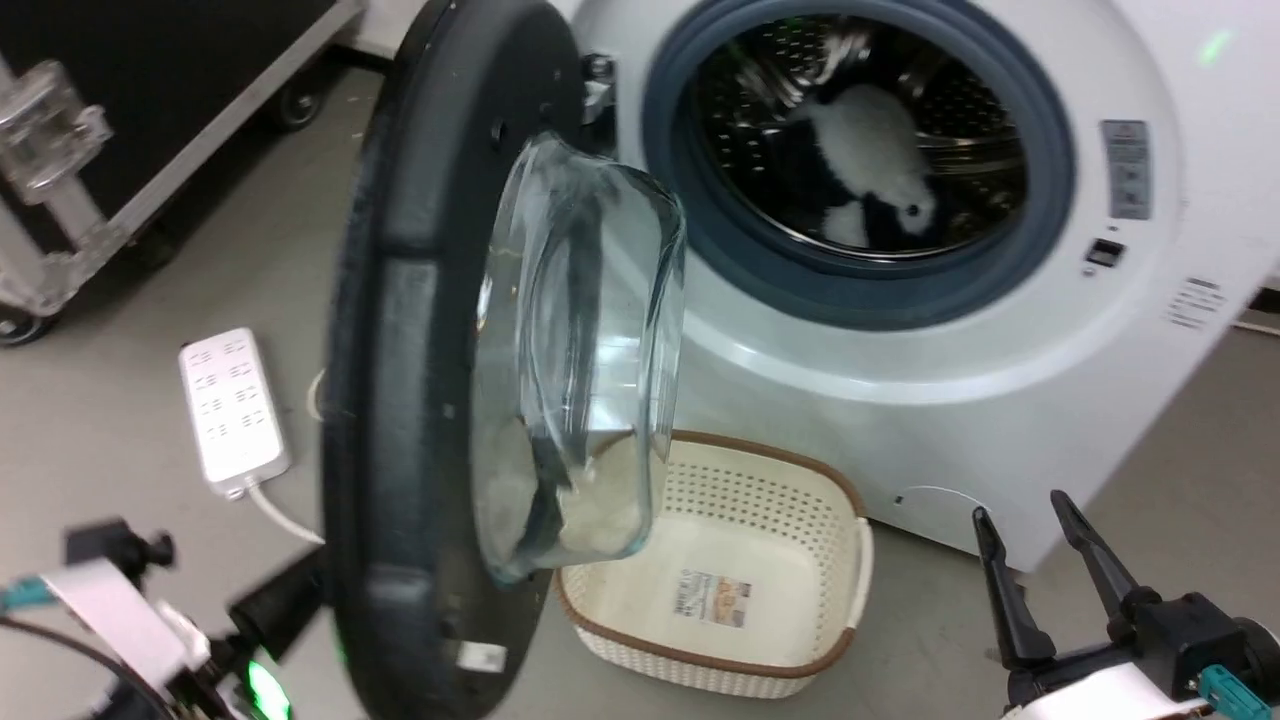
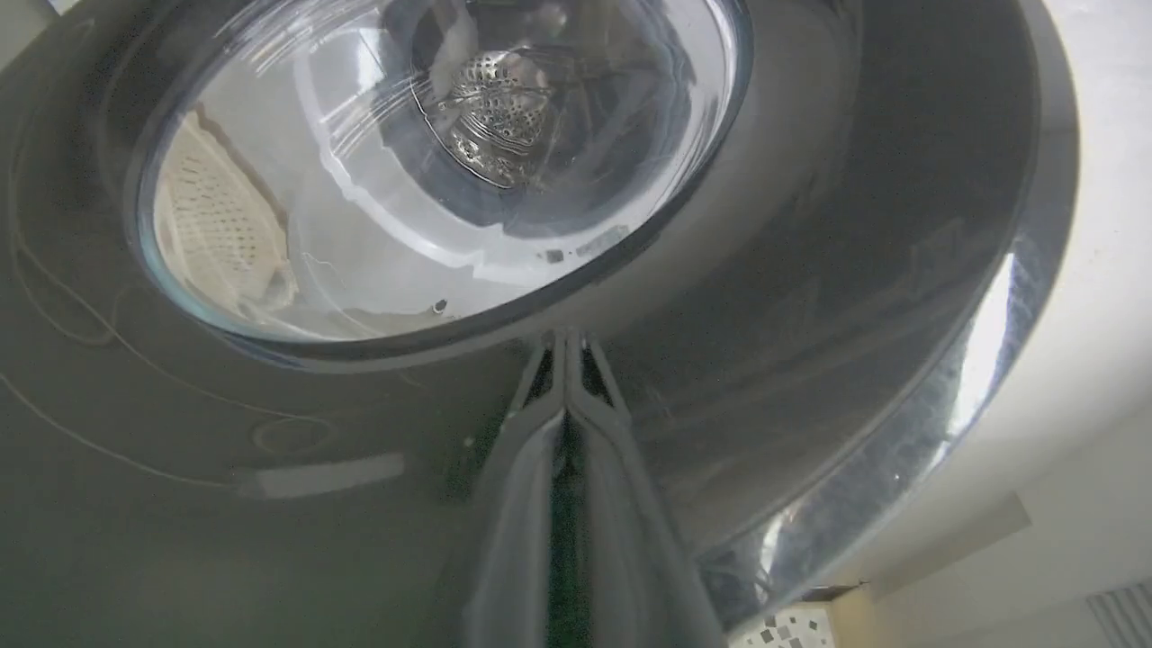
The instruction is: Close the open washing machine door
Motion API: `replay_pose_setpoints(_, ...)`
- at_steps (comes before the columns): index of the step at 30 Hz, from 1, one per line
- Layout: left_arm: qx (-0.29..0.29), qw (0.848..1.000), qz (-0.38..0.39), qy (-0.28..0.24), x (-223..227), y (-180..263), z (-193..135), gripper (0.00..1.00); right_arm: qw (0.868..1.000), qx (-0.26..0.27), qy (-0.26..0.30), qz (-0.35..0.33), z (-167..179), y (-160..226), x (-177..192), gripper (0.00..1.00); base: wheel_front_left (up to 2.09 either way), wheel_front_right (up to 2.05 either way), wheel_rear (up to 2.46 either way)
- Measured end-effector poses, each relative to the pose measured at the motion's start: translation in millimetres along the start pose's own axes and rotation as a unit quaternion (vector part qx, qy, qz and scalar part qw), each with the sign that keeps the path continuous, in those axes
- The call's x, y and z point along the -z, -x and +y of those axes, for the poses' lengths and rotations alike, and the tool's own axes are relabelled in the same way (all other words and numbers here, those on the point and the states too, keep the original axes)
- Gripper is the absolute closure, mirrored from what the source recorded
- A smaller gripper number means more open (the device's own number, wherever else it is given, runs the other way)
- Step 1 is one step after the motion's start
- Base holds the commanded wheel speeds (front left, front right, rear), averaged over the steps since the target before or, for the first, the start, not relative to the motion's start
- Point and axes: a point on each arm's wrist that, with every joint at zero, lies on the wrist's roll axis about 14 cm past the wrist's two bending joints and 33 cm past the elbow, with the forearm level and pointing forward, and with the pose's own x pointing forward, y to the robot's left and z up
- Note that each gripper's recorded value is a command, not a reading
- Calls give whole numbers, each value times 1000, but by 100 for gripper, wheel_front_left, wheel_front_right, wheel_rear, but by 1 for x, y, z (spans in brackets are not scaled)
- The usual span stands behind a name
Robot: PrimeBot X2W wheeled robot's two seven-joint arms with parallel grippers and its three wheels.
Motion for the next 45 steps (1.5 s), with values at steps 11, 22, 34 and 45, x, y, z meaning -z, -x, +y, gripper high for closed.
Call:
replay_pose_setpoints(11, 72, 980, 135, 128, 121, -74, -6, 100, 997, 78, 20, 14, -52, 35, 4, 0, 0, 0, 0)
replay_pose_setpoints(22, 93, 957, 189, 197, 192, -170, -12, 100, 981, 187, 37, 43, -117, 82, 14, 0, 0, 0, 0)
replay_pose_setpoints(34, 75, 954, 203, 206, 239, -273, -15, 100, 964, 251, 36, 86, -145, 115, 33, 0, 0, 0, 0)
replay_pose_setpoints(45, 86, 973, 148, 153, 219, -271, -25, 70, 967, 248, 25, 52, -140, 110, 15, 0, 0, 0, 0)
